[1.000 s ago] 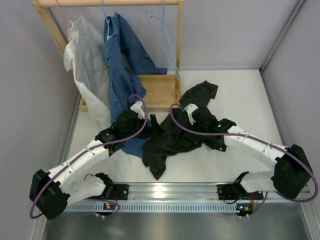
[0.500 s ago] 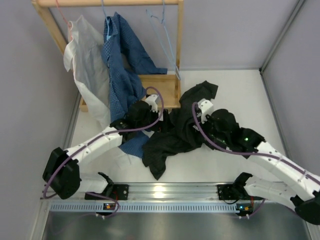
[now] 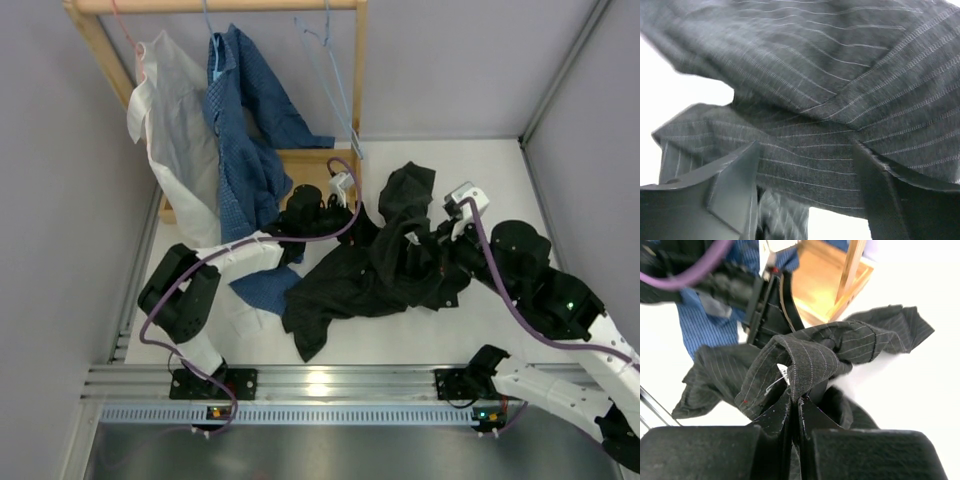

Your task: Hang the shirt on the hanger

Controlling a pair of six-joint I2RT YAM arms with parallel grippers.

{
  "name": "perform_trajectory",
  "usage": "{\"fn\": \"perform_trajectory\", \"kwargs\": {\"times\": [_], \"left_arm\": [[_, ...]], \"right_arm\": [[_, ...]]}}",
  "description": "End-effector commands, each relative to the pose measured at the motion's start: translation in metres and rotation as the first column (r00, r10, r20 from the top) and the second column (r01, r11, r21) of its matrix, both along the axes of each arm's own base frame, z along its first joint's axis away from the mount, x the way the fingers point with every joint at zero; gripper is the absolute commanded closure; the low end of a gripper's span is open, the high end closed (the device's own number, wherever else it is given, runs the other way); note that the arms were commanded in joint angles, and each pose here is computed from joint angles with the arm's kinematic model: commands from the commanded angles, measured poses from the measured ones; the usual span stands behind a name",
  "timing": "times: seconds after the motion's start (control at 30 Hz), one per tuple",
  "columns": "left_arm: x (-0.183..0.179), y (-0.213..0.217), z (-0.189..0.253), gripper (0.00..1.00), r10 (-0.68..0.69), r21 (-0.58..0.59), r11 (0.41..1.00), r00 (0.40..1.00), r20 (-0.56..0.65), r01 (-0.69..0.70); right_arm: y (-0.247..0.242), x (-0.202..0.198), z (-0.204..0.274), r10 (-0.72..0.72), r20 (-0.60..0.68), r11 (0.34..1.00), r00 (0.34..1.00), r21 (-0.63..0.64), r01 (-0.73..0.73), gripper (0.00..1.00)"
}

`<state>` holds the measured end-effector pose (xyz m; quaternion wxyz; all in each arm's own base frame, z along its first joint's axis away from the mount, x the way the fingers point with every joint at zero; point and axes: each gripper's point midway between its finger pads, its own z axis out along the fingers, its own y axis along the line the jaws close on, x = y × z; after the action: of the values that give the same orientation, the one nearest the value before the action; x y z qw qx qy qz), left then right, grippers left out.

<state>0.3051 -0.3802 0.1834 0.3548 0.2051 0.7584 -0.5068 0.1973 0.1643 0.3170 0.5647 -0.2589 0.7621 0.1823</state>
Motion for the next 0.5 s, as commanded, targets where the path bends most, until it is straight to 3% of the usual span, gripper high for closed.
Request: {"fn": "perform_trajectory", "kwargs": {"times": [0.0,0.1,0.13,0.2,0.33,0.4,0.47], "left_arm": [[-0.02,-0.023,0.061,0.24,-0.147,-0.251,0.954,0.985,0.089,0.165],[-0.031,-0.032,0.064,0.26,-0.204,-0.302,0.928,0.976,0.077,0.218],[-0.034,-0.034,0.064,0.32,-0.214,-0.309,0.924,0.974,0.074,0.226],[-0.038,-0.04,0.064,0.99,-0.212,-0.333,0.917,0.975,0.064,0.221],[-0.029,-0.037,0.057,1.0,-0.12,-0.34,0.933,0.992,0.023,0.121],[-0.019,-0.024,0.046,1.0,0.003,-0.3,0.954,1.0,-0.011,-0.007],[-0.02,-0.013,0.051,1.0,0.055,-0.295,0.954,0.998,0.012,-0.049]], "right_arm": [[-0.004,-0.006,0.042,0.003,0.067,0.998,0.998,0.069,-0.007,1.0],[-0.008,-0.01,0.06,0.0,0.105,0.995,0.994,0.099,-0.01,1.0],[-0.009,-0.01,0.064,-0.002,0.111,0.995,0.994,0.103,-0.01,1.0],[-0.012,-0.01,0.073,-0.015,0.128,0.993,0.992,0.116,0.0,1.0],[-0.024,-0.009,0.08,-0.071,0.142,0.99,0.987,0.133,0.052,1.0],[-0.033,-0.008,0.08,-0.115,0.142,0.987,0.983,0.13,0.096,1.0],[-0.037,-0.01,0.081,-0.128,0.136,0.985,0.982,0.134,0.11,1.0]]}}
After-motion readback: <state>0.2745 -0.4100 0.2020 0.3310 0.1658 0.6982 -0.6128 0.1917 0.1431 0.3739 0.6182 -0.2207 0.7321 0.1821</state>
